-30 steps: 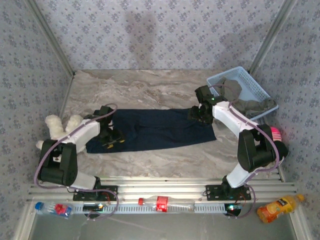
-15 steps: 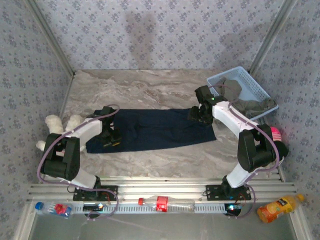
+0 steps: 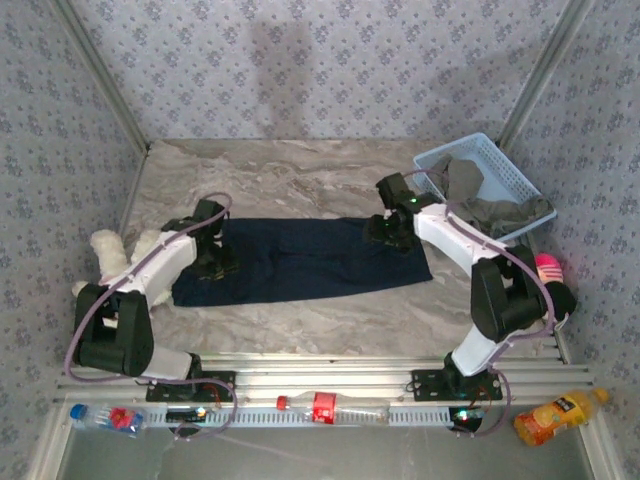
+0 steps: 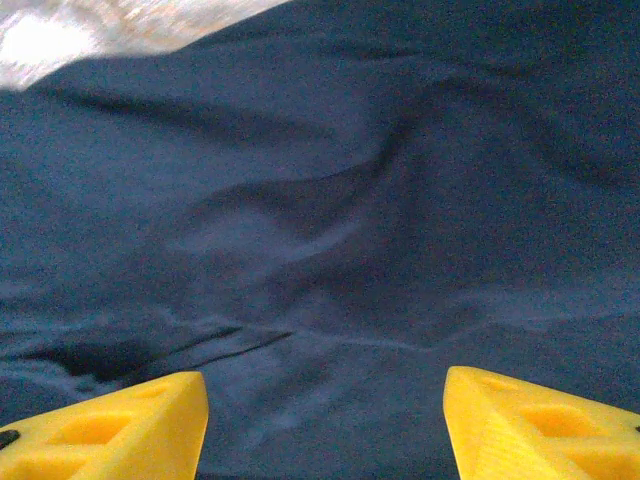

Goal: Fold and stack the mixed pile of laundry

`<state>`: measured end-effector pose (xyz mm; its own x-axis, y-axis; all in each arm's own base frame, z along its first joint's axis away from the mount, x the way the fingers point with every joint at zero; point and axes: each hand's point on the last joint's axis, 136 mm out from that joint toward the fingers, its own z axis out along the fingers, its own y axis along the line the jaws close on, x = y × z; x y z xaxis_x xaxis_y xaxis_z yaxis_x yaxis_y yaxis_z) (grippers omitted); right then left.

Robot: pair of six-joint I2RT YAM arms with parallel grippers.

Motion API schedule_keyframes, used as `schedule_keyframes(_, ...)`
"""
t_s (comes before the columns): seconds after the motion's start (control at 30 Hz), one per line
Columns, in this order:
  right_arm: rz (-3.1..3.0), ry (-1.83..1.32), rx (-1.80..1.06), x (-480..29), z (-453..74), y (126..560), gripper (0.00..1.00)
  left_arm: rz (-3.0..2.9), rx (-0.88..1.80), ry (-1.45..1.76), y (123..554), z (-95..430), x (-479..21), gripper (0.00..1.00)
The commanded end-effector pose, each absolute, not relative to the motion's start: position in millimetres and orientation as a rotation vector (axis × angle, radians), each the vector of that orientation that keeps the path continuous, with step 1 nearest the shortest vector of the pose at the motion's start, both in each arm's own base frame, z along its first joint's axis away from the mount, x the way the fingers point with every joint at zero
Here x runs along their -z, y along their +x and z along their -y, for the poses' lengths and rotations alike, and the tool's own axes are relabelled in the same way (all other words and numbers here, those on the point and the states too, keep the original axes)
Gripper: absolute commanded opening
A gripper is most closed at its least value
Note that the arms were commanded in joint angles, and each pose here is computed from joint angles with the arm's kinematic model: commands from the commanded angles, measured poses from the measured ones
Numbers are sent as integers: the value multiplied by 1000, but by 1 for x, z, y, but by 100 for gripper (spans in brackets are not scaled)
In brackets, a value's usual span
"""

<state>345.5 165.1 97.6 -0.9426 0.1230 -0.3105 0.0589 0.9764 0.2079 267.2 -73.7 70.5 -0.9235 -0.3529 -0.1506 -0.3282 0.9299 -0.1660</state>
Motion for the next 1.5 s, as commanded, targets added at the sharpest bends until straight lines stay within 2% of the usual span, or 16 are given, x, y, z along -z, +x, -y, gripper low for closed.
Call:
schedule_keyframes(0.0,-2800,42,-351,-97,-202,345,65,-2937,289,-563,262,82,-51,48)
schedule_keyframes(0.37,-2815,-41,-366,-93,-235,339,65,-3028,253,-530,232,92,-27,48)
schedule_keyframes(0.43,-2817,-37,-363,-92,-235,339,65,-3043,242,-528,228,92,-23,41)
schedule_keyframes(0.53,-2814,-40,-358,-94,-235,338,65,-3019,257,-529,236,95,-22,23)
schedule_keyframes(0.73,-2817,-36,-346,-98,-232,336,65,-3015,171,-504,241,86,-34,0)
schedule_keyframes(1.07,-2823,-28,-329,-95,-228,336,65,-2956,10,-546,238,39,-74,0)
schedule_keyframes(1.27,-2836,-27,-333,-90,-229,335,65,-2986,71,-560,232,45,-67,0)
schedule_keyframes(1.4,-2841,-24,-323,-89,-227,335,65,-2987,-20,-578,224,33,-66,0)
schedule_keyframes(1.43,-2841,-26,-324,-89,-227,335,65,-2972,-35,-579,224,31,-69,1)
schedule_keyframes(1.47,-2843,-24,-329,-88,-227,334,65,-2960,-14,-576,227,33,-72,6)
